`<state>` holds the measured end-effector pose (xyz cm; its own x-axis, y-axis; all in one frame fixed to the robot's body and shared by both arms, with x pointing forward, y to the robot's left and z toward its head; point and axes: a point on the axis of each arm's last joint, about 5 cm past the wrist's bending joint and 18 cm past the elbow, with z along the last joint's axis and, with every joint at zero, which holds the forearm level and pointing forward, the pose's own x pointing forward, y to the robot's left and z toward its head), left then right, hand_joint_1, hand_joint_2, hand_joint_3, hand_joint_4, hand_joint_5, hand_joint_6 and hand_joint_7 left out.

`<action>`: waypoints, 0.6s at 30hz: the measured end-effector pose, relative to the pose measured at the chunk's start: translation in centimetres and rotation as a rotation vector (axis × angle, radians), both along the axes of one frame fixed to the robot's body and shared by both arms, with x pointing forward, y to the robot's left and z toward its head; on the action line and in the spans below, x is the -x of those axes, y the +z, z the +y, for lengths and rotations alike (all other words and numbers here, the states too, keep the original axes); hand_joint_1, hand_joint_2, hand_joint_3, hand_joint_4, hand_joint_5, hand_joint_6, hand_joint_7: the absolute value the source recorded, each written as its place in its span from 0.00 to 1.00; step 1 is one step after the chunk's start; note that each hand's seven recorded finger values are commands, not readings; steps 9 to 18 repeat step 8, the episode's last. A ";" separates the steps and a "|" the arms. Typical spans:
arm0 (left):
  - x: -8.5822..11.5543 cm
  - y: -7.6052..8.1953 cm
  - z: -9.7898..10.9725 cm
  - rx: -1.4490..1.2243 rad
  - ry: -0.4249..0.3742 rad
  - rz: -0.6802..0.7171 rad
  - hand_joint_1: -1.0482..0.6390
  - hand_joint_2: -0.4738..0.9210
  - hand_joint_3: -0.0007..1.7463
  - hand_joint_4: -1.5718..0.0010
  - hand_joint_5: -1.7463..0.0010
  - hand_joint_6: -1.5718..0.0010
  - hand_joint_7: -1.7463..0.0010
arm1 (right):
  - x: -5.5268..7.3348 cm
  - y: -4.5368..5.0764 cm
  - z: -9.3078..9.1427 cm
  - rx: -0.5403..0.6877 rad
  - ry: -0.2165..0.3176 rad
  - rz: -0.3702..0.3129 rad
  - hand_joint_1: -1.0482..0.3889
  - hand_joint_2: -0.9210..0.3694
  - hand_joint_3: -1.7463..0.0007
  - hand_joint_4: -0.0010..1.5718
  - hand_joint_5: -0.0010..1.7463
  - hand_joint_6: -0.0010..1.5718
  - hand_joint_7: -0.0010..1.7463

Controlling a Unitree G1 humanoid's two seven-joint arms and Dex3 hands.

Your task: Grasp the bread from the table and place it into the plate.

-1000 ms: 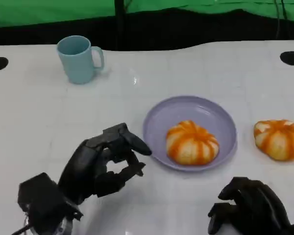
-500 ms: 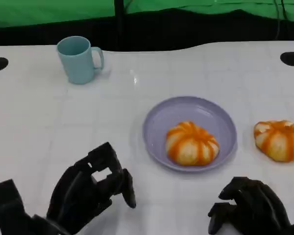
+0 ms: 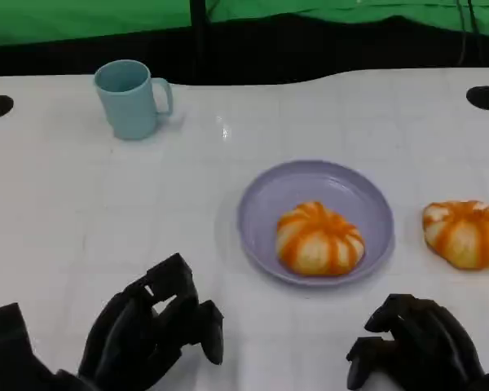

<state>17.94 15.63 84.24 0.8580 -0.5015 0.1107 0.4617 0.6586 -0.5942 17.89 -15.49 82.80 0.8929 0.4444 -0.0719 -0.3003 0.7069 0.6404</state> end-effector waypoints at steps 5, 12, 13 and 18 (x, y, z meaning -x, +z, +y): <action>-0.2 0.0 0.1 0.004 0.000 -0.007 0.22 1.00 0.12 0.44 0.00 0.60 0.00 | -0.2 0.06 -0.1 0.000 0.003 -0.005 0.01 0.14 1.00 1.00 0.42 1.00 0.20; -0.2 -0.3 0.2 0.006 -0.006 0.000 0.22 1.00 0.11 0.44 0.00 0.59 0.00 | -0.3 0.00 -0.1 0.000 0.004 -0.006 0.01 0.15 1.00 1.00 0.42 1.00 0.20; -0.2 -0.3 0.2 0.006 -0.006 0.000 0.22 1.00 0.11 0.44 0.00 0.59 0.00 | -0.3 0.00 -0.1 0.000 0.004 -0.006 0.01 0.15 1.00 1.00 0.42 1.00 0.20; -0.2 -0.3 0.2 0.006 -0.006 0.000 0.22 1.00 0.11 0.44 0.00 0.59 0.00 | -0.3 0.00 -0.1 0.000 0.004 -0.006 0.01 0.15 1.00 1.00 0.42 1.00 0.20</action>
